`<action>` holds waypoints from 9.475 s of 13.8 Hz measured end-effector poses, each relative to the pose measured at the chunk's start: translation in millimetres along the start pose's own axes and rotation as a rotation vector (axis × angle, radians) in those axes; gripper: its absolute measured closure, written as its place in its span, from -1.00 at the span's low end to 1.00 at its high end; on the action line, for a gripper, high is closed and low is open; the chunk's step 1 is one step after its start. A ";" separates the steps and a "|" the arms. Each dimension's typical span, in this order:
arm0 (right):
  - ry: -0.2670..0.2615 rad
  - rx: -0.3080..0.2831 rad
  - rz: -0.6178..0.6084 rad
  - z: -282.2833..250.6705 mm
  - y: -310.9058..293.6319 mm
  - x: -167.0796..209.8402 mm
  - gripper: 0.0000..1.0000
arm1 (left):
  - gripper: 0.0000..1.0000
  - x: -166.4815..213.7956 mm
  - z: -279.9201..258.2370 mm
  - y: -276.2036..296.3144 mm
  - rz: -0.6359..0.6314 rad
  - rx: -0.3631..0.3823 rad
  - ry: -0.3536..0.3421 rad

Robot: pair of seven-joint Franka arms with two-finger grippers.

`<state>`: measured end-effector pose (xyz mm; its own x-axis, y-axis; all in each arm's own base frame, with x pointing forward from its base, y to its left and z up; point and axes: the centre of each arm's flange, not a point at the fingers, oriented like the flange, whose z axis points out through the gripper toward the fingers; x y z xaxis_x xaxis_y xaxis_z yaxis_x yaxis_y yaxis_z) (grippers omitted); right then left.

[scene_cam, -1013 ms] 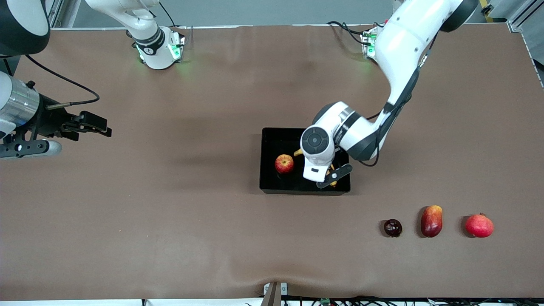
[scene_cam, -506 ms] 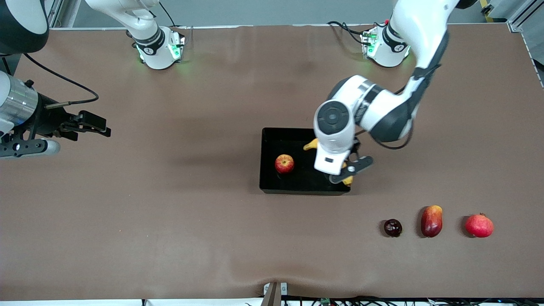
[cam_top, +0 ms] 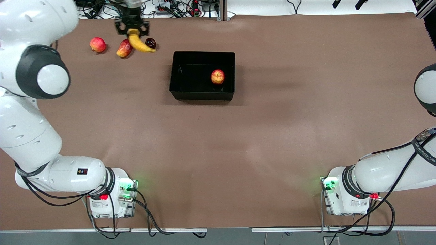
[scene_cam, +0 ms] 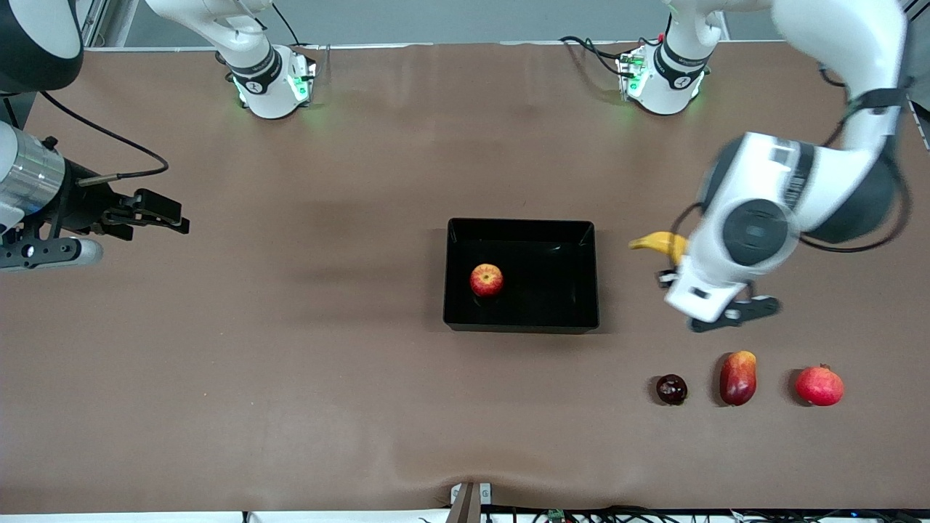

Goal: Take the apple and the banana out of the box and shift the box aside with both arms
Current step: 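Lift the banana out of the tray and carry it beside the mango, then lower the banana onto the table and open the left gripper, then move the left gripper back over the red apple in the tray, then grasp the red apple with the left gripper while the right gripper approaches, then place the apple by the banana while the right gripper grips the tray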

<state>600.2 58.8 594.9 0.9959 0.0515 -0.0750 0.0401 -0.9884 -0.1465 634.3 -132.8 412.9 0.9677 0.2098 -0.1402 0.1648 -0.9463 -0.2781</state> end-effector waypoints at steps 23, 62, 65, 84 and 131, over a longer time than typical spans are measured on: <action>-0.010 -0.001 -0.005 3.5 -3.1 -0.5 -1.00 | 0.22 75.2 277.4 -185.9 -0.089 -0.264 0.046; -0.001 -0.001 -0.058 2.3 -2.2 0.4 -1.00 | -1.00 -102.1 -6.9 293.9 0.136 -0.270 0.253; -0.001 -0.002 -0.072 2.1 0.1 0.5 -1.00 | -1.00 -129.9 30.7 353.2 0.102 -0.223 0.298; 0.014 -0.029 -0.114 5.0 -11.6 2.5 -1.00 | -0.95 -134.6 134.0 389.0 0.124 -0.193 0.229; 0.016 -0.190 -0.010 423.9 -368.1 -24.7 -0.75 | -0.45 49.2 240.5 -26.1 0.094 -0.273 0.202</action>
<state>526.3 481.9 232.5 0.9964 0.0609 -0.0583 0.0634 -0.9971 0.0417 631.7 -38.6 184.8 0.9948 0.0916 0.0454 0.0919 -0.9958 -0.0052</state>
